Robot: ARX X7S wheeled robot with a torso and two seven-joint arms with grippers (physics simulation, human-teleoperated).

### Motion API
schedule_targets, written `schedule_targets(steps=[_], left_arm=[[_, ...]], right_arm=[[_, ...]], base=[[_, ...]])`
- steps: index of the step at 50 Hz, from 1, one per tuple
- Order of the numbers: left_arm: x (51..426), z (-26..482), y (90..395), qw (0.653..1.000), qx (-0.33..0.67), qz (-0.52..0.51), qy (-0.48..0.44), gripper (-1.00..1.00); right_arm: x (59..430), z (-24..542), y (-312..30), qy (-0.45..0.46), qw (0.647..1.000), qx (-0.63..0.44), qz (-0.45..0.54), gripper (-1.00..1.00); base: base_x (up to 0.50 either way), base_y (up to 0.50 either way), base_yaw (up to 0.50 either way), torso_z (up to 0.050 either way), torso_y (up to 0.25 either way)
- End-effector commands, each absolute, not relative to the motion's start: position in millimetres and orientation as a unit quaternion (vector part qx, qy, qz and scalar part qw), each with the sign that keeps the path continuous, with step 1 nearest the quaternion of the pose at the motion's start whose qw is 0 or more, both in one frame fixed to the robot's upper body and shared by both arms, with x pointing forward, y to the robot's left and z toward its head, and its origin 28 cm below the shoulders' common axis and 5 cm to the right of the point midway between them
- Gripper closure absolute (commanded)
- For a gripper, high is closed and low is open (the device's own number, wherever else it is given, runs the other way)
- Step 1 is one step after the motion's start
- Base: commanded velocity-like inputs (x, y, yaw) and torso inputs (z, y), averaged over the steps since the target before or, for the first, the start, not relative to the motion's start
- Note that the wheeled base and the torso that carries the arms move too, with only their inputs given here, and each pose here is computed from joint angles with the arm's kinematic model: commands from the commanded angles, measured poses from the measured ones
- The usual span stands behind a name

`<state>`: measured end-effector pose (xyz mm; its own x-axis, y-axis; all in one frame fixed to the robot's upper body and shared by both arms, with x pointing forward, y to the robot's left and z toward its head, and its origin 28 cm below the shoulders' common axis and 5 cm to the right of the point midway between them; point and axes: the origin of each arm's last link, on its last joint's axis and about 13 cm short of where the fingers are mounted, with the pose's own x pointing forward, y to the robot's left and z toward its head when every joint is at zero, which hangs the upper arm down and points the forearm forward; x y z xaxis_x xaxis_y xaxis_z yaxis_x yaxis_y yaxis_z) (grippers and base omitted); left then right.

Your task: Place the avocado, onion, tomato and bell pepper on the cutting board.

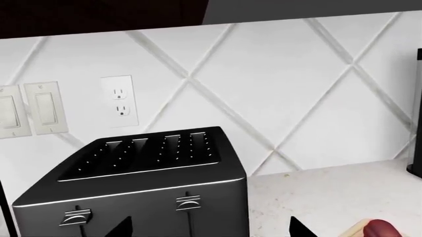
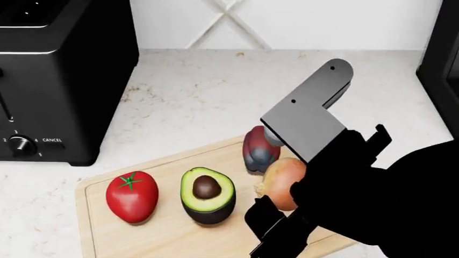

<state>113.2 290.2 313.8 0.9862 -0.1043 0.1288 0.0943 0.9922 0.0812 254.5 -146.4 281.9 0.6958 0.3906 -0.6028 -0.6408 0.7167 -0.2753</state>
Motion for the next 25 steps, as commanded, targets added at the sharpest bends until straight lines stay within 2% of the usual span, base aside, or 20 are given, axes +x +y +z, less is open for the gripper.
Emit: schedule_targets(steps=[1,9,10,25], left_arm=[[113.8,312.9,290.3,0.994,0.032,-0.056,-0.09,-1.0],[113.2,312.5,290.9,0.994,0.032,-0.054,-0.09,-1.0],[113.0,312.5,291.0,0.994,0.032,-0.054,-0.091,-1.0],[110.7,316.9,291.3,0.993,0.03,-0.054,-0.097,-1.0]], right_arm=[[263.4,281.5,-138.8,0.238,0.89,-0.239,0.307,1.0],[264.3,283.1,-138.2,0.236,0.89,-0.241,0.306,1.0],[263.6,284.7,-138.3,0.234,0.891,-0.241,0.306,-1.0],[249.3,309.5,-136.0,0.204,0.894,-0.258,0.305,-1.0]], base=[[0.0,0.0,0.0,0.0,0.0],[0.0,0.0,0.0,0.0,0.0],[0.0,0.0,0.0,0.0,0.0],[0.0,0.0,0.0,0.0,0.0]])
